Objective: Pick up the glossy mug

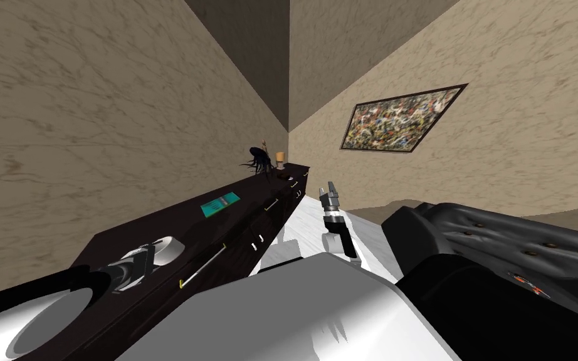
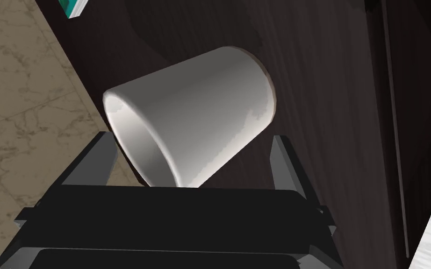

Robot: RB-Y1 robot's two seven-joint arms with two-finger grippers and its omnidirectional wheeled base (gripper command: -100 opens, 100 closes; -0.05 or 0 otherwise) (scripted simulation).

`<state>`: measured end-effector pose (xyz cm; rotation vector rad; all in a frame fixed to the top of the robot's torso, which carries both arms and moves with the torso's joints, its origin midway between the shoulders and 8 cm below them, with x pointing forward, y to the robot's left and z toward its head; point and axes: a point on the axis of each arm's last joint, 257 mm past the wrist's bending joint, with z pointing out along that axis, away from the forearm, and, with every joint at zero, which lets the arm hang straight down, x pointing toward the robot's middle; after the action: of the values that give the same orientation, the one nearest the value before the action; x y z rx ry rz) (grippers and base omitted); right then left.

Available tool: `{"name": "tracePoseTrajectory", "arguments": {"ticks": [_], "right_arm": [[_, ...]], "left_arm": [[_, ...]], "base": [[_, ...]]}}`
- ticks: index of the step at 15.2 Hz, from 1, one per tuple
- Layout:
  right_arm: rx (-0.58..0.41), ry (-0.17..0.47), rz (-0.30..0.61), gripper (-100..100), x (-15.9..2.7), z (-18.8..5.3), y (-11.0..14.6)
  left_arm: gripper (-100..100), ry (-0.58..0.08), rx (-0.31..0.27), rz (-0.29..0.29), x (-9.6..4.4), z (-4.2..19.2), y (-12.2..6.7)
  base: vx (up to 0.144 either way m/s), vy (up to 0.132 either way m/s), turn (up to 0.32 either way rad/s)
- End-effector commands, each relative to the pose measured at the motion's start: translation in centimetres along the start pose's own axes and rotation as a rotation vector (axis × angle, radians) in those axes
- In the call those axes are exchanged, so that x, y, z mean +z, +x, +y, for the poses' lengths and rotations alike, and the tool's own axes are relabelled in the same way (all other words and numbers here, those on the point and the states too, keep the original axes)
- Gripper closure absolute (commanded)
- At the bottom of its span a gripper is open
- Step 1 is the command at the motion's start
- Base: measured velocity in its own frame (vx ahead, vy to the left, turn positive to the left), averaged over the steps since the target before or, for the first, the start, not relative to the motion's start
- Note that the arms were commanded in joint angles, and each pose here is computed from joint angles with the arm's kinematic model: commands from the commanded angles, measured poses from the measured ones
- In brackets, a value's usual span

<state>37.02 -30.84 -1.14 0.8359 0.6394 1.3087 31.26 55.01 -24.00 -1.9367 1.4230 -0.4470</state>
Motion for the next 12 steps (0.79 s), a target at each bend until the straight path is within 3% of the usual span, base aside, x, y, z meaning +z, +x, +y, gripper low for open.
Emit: {"name": "tracePoseTrajectory", "arguments": {"ticks": [1,12], "right_arm": [[0.000,0.000,0.000,0,0.0,0.0,0.0],[0.000,0.000,0.000,0,0.0,0.0,0.0]], "left_arm": [[-100,-0.047,-0.017,-0.012,-0.3,0.9,-0.9],[-100,-0.231,-0.088,-0.060,-2.0,3.9,-4.2]], "base": [[0.023,-0.004,-0.145],[0.018,0.000,-0.080]]}}
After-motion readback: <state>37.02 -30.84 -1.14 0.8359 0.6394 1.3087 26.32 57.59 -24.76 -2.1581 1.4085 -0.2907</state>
